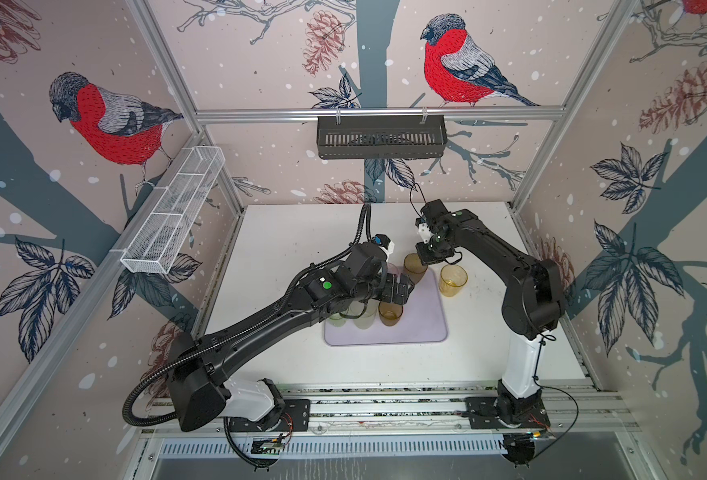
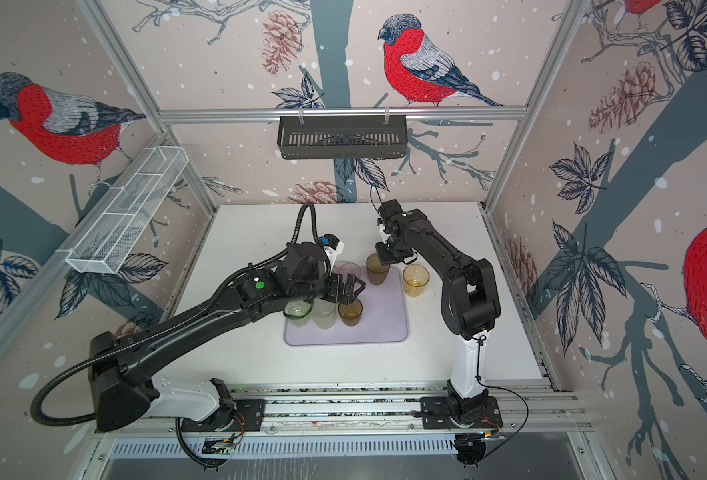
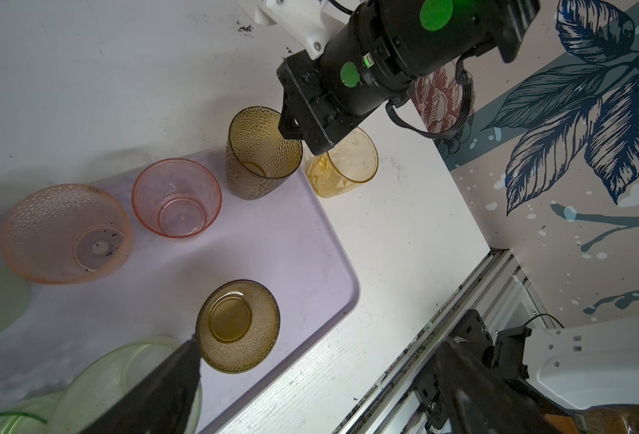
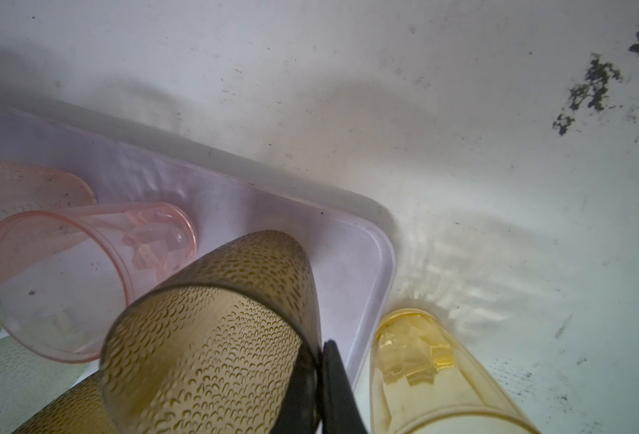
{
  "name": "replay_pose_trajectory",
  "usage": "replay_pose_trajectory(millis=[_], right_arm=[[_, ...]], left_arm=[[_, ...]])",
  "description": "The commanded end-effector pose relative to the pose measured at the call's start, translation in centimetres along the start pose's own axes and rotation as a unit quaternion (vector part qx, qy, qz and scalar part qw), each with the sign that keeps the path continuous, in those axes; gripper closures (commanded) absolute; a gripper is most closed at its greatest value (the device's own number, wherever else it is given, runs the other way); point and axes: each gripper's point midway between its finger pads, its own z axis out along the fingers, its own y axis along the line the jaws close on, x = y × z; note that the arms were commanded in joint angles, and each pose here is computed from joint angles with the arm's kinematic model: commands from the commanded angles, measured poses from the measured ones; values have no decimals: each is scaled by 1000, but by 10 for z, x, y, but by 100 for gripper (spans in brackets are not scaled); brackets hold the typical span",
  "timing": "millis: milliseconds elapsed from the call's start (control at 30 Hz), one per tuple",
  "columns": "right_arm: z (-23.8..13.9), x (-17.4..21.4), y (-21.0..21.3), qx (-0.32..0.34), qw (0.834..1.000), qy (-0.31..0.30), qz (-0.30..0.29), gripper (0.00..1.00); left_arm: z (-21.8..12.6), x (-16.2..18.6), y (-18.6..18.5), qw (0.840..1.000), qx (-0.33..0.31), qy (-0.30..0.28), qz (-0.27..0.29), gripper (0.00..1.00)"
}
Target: Place the glasses into the tray
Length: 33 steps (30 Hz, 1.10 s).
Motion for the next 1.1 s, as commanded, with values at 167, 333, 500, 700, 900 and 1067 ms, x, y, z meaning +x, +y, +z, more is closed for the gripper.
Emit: replay_pose_trajectory(millis=[167,333,500,700,900,1067], right_arm=[[2,2,-2,8,1000,5,-3,99],[3,4,-3,8,1000,6,-4,100],[5,6,-3,9,1000,7,-4,100],[7,8,-3,9,1000,8,-3,100],[9,9,-4,9,1000,9,-1,99],[9,10,-4,9,1000,9,-1,99]], left_arm=[[-3,-7,-1,1000,2,-16,-2,2],[-4,-7,-1,1000,2,-18,-3,2],[-4,-7,-1,1000,2,-20,-5,2],[-5,-6,0,1000,2,-19,-6,3],[-5,-6,0,1000,2,-20,-6,3],[-5,-6,1,1000,1,-20,-7,2]])
